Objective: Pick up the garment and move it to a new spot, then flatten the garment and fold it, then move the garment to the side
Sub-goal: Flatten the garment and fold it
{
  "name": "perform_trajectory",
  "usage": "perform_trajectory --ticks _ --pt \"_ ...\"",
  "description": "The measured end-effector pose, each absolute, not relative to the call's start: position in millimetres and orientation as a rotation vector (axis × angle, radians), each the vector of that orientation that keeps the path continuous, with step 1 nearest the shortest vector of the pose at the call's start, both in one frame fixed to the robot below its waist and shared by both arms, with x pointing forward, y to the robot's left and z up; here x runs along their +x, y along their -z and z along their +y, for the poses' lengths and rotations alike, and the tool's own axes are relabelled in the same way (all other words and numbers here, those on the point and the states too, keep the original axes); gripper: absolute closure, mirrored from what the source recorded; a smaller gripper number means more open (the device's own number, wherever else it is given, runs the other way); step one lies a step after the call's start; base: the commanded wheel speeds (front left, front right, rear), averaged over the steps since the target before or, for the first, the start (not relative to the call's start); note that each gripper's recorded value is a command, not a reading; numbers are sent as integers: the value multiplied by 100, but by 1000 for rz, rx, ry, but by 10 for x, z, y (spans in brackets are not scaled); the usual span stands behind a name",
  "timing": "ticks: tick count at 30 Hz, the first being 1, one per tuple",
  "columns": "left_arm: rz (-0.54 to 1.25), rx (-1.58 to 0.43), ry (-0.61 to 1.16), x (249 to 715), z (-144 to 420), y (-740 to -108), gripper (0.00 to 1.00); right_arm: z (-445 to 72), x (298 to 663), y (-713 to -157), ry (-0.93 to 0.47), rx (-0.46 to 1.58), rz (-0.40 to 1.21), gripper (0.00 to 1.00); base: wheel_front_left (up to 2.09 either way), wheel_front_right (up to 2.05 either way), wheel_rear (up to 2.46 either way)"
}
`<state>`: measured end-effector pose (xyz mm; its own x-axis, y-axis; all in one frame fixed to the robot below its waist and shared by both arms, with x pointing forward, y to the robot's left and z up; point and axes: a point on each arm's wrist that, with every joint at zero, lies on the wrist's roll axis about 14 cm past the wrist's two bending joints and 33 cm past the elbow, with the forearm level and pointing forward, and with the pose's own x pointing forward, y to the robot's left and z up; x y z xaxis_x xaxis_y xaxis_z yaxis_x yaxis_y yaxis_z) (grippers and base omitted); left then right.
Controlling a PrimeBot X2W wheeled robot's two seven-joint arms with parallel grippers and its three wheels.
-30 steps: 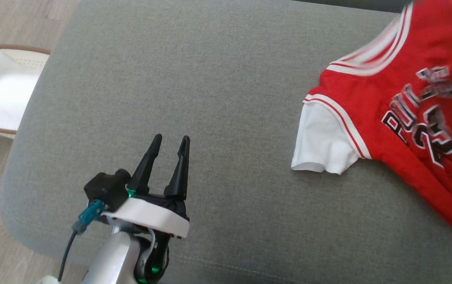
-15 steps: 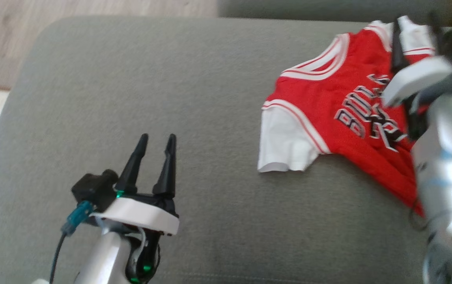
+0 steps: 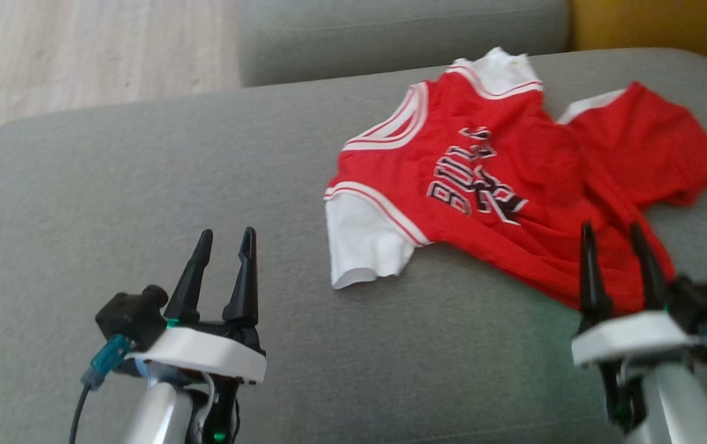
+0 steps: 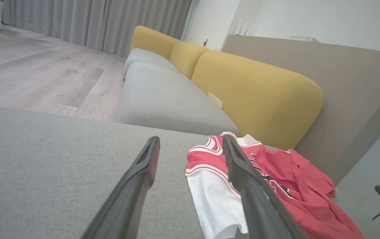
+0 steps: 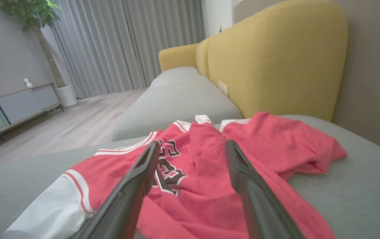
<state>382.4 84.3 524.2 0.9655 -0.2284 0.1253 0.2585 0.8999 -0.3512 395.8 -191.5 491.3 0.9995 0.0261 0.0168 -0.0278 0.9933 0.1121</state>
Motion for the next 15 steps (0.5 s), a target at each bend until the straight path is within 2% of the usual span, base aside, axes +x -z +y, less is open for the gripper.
perform_trajectory --ticks 5,12,15 --pt "-59 -372 302 3839 665 -5200 0 -2049 3634 -4859 33 193 -18 0 0 0 0" --pt "80 -331 387 3862 338 -4791 0 -2138 3624 -4960 56 187 -45 0 0 0 0" --pt "185 -283 435 4046 151 -4518 0 -2193 3638 -4929 73 181 -31 0 0 0 0"
